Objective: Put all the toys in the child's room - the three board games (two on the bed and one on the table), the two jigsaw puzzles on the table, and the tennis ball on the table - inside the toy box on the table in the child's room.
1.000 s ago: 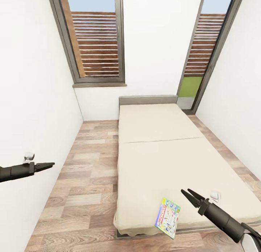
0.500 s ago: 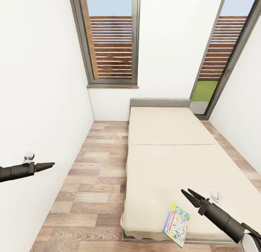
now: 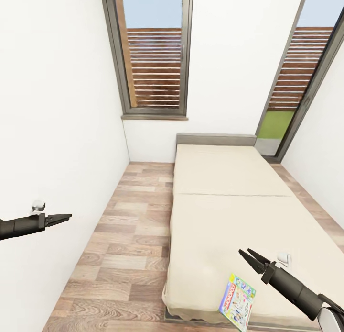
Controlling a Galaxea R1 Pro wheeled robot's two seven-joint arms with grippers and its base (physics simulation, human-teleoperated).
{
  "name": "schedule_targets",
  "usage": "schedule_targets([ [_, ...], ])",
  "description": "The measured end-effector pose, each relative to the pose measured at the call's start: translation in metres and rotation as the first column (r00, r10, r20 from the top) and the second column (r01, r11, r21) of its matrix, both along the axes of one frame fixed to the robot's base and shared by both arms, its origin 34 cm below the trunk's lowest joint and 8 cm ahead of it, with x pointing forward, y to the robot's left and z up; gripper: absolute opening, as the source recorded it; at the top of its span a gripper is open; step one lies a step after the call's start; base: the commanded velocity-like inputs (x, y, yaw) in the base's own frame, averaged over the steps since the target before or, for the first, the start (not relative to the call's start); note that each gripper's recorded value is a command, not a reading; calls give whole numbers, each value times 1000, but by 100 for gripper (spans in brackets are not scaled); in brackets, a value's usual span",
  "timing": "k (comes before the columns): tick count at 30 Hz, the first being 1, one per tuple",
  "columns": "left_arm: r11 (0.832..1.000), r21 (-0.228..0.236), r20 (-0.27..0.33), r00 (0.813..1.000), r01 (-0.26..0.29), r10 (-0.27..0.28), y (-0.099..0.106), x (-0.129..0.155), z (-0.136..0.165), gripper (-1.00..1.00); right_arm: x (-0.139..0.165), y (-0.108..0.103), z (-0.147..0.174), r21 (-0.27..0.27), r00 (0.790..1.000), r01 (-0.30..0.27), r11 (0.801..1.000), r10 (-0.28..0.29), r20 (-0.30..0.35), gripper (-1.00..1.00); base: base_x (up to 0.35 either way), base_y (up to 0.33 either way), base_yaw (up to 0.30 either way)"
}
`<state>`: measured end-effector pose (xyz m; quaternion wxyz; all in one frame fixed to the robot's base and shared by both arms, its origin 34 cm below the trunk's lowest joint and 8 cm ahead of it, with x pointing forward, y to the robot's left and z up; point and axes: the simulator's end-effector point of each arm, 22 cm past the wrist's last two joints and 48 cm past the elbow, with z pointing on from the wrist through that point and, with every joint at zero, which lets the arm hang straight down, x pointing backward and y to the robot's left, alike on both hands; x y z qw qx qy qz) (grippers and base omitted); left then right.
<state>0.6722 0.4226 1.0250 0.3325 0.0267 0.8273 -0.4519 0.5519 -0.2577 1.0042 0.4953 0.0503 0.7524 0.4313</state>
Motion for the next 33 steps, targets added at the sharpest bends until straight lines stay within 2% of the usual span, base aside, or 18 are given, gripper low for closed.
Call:
schedule_targets([
  [17, 1000, -1, 23, 1000, 1, -1, 0, -1, 13, 100, -1, -1, 8, 3, 1000, 0, 1000, 0, 15, 100, 0, -3, 40],
  [25, 1000, -1, 25, 1000, 1, -1, 0, -1, 14, 100, -1, -1, 8, 3, 1000, 1, 1000, -1, 13, 100, 0, -162, 8],
  [33, 1000, 0, 24, 1000, 2, -2, 0, -1, 14, 100, -1, -1, 6, 4, 1000, 3, 1000, -3, 10, 100, 0, -52, 1],
])
